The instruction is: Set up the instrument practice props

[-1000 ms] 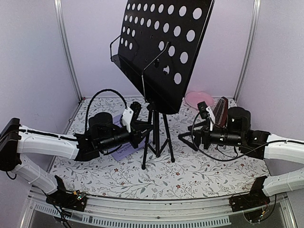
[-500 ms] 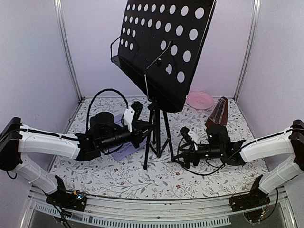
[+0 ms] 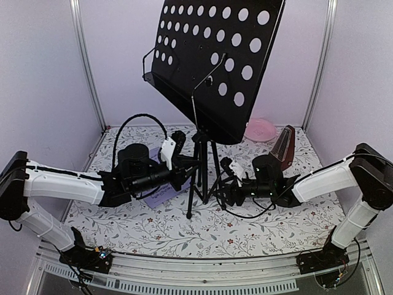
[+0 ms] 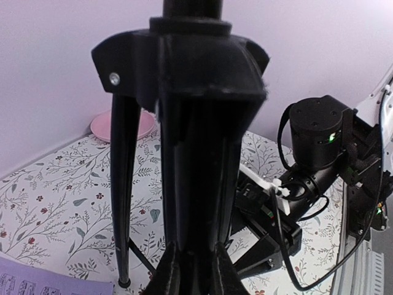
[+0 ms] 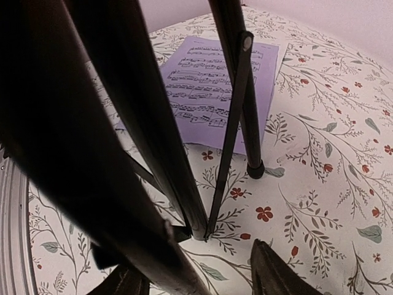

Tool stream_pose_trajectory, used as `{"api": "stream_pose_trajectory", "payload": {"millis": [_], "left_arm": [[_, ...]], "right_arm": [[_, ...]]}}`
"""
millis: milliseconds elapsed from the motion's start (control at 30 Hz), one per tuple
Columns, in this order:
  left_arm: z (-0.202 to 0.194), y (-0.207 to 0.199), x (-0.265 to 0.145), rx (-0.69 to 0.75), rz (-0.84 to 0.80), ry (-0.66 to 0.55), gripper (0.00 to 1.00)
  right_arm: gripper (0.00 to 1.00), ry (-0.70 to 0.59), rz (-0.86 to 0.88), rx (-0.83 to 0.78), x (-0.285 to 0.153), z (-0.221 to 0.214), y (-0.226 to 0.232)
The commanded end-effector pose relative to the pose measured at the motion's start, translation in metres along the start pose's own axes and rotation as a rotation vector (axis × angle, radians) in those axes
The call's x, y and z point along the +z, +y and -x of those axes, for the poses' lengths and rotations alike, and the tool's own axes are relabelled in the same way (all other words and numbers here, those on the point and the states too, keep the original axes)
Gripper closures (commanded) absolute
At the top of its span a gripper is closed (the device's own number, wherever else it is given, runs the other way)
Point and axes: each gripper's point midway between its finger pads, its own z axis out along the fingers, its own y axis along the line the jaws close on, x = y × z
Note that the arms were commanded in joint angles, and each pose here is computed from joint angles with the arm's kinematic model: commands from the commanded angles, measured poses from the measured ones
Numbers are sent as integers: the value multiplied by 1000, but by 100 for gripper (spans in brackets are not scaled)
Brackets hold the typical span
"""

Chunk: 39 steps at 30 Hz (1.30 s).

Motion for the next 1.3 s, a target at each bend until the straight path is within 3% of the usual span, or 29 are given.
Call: {"api": "stream_pose_trajectory", "payload": {"millis": [0, 333, 633, 967, 1267], "left_arm": [[-99, 6, -10, -35, 37, 338, 100], [-99, 8, -20, -37, 56, 342, 100], [-95, 12, -28, -27, 85, 342, 100], [-89, 3, -19, 5, 76, 356, 100], [-93, 0, -13, 24, 62, 362, 100]], "right_arm": [[50, -14, -43, -46, 5, 4, -9], [100, 28, -124, -72, -4, 0, -22], [100, 85, -218, -8, -28, -10, -47], [100, 184, -301, 70, -50, -50, -68], [100, 203, -284, 141, -51, -58, -65]]}}
